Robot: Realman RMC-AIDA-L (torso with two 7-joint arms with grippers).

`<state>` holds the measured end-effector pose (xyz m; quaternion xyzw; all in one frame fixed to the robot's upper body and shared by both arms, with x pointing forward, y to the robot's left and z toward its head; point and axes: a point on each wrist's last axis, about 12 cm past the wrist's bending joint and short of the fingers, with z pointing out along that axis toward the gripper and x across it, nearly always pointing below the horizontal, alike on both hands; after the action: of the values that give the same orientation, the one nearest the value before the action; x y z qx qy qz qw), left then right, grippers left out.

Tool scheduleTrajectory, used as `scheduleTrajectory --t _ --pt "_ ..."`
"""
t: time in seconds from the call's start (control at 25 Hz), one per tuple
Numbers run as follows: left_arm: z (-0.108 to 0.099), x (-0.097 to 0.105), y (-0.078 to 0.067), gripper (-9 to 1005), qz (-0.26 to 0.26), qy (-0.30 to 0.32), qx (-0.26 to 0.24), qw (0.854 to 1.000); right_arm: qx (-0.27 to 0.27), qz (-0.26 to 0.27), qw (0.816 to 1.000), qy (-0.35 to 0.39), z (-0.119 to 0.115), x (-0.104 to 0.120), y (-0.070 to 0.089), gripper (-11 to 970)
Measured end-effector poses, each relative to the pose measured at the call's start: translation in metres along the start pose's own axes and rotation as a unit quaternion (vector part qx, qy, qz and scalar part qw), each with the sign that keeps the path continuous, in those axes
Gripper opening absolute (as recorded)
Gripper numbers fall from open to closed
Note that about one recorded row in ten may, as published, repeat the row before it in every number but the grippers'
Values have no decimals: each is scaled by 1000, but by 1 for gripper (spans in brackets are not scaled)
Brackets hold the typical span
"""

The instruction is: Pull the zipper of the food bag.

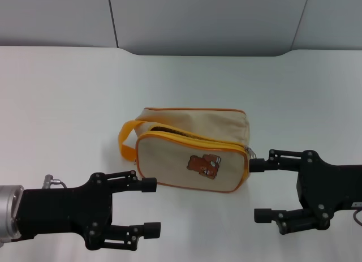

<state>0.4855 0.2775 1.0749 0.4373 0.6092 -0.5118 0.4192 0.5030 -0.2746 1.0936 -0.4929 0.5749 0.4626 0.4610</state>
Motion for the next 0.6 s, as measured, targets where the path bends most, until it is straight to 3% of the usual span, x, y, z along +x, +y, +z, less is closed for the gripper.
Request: scheduleTrajectory --t 0.6 --pt "0 1 -1 822 -1 -1 0 1000 -2 2 1000 -3 2 1 1 820"
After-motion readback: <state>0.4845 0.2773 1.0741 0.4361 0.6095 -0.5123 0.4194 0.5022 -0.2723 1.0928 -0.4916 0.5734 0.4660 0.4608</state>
